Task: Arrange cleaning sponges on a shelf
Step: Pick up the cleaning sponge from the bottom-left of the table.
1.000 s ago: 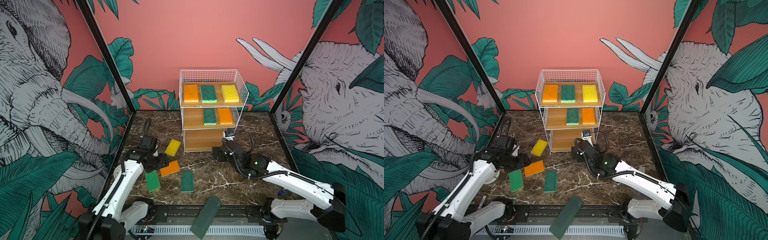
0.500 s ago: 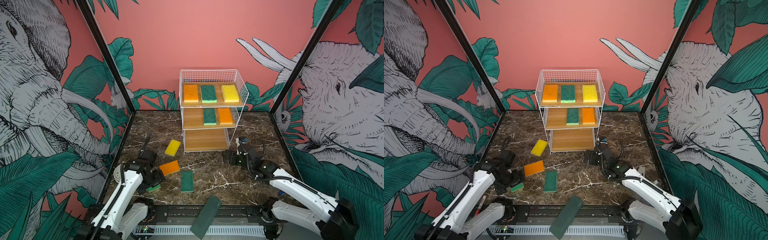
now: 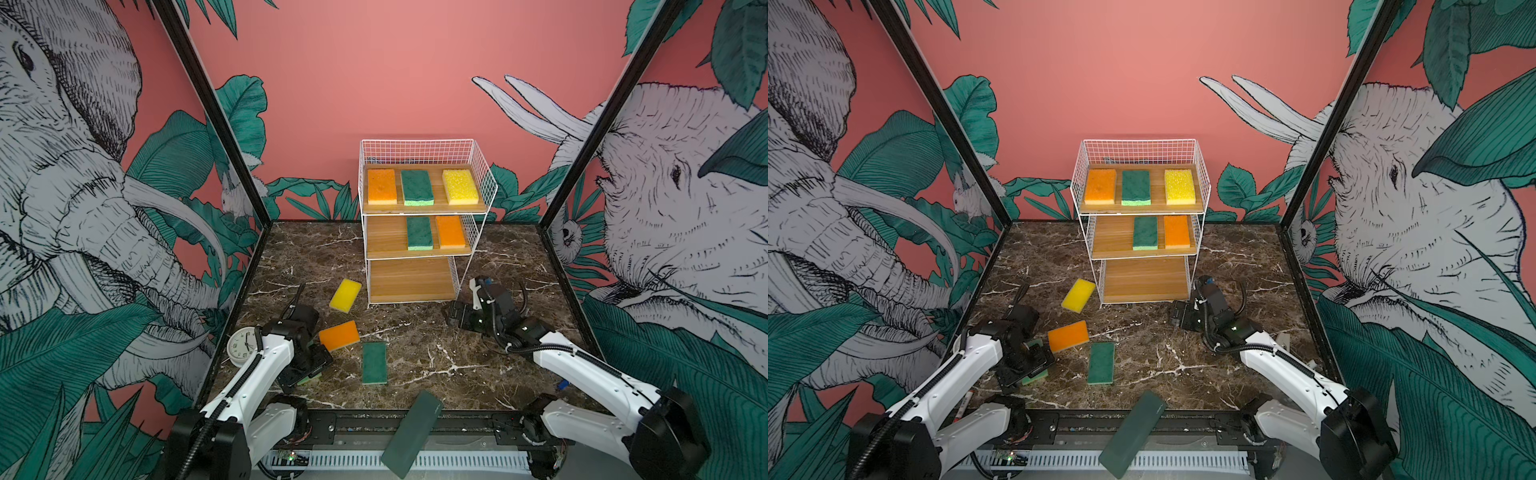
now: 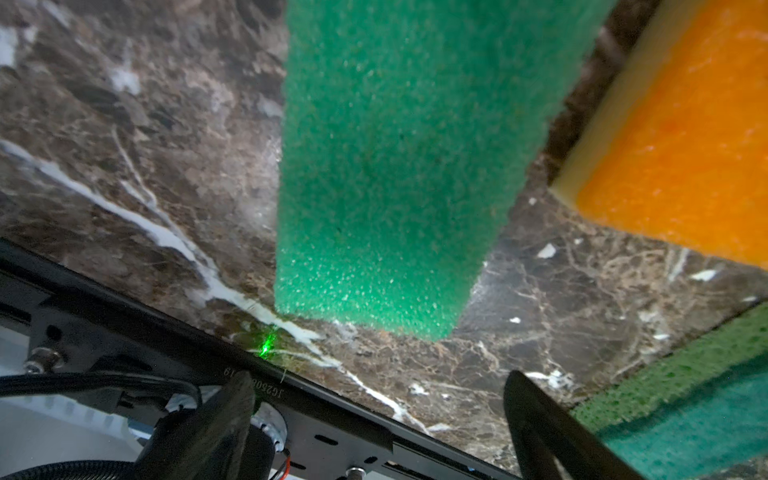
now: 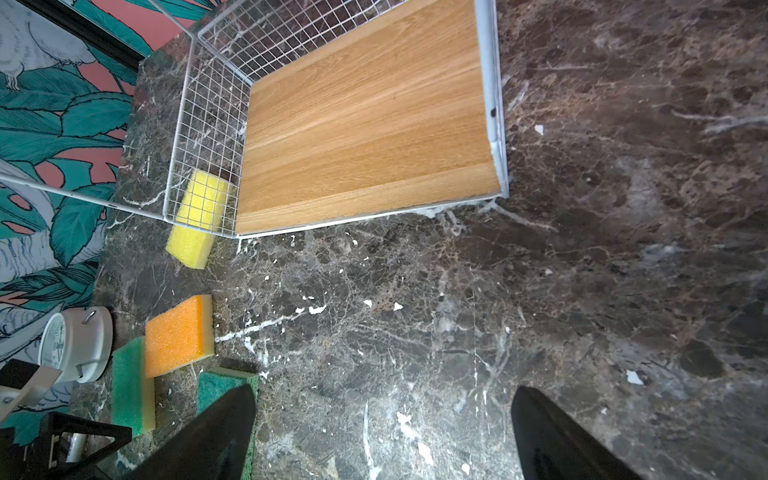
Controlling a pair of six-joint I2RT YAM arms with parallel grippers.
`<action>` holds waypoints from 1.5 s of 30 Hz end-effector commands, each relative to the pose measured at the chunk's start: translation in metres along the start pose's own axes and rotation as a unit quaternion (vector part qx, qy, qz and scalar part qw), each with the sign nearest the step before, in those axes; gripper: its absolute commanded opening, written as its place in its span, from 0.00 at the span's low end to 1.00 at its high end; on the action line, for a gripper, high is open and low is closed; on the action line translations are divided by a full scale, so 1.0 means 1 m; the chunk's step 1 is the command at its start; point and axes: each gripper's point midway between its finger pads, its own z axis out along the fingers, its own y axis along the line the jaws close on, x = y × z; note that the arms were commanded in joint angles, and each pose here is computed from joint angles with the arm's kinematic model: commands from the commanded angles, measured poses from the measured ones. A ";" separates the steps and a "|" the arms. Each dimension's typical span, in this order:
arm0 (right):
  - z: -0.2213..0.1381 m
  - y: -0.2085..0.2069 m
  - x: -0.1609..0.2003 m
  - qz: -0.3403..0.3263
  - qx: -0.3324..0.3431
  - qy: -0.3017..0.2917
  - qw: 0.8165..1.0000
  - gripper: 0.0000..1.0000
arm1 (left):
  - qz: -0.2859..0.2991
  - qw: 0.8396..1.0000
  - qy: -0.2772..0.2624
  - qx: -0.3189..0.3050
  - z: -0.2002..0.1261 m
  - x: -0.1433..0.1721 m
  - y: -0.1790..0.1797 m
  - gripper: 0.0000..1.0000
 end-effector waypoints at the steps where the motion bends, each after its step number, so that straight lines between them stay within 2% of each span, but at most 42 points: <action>1: -0.001 0.005 -0.007 0.012 -0.015 -0.014 1.000 0.99 | -0.030 0.999 -0.005 -0.017 0.008 0.001 0.010 0.94; 8: -0.003 0.002 -0.003 0.015 -0.016 -0.011 1.000 0.99 | -0.030 0.999 -0.007 -0.024 0.024 -0.009 0.004 0.89; 16: -0.008 -0.005 -0.001 0.025 -0.013 -0.019 0.999 0.99 | -0.005 0.999 -0.018 -0.028 0.024 -0.025 -0.007 0.84; 23: -0.013 -0.007 0.000 0.024 -0.011 -0.020 0.999 0.99 | 0.017 1.000 -0.005 -0.024 0.033 -0.024 -0.012 0.69; 29: -0.015 -0.005 -0.003 0.021 -0.013 -0.024 0.999 0.99 | 0.015 0.999 -0.025 -0.036 0.021 -0.026 -0.003 0.62; 30: -0.015 -0.005 -0.003 0.021 -0.014 -0.023 0.999 0.99 | 0.012 0.999 -0.027 -0.038 0.019 -0.026 -0.002 0.63; 32: -0.016 -0.004 -0.003 0.021 -0.015 -0.022 0.999 0.99 | 0.004 0.998 -0.028 -0.052 0.014 -0.027 0.002 0.78; 36: -0.019 -0.005 -0.005 0.020 -0.013 -0.028 0.999 0.99 | 0.011 0.998 -0.030 -0.059 0.005 -0.028 0.003 0.87; 42: -0.020 -0.006 -0.004 0.019 -0.011 -0.027 0.999 0.99 | 0.032 0.995 -0.064 -0.069 -0.006 -0.047 -0.002 0.93; 45: -0.022 -0.010 -0.001 0.018 -0.005 -0.026 0.999 0.99 | 0.057 0.993 -0.050 -0.096 -0.010 -0.055 -0.004 0.93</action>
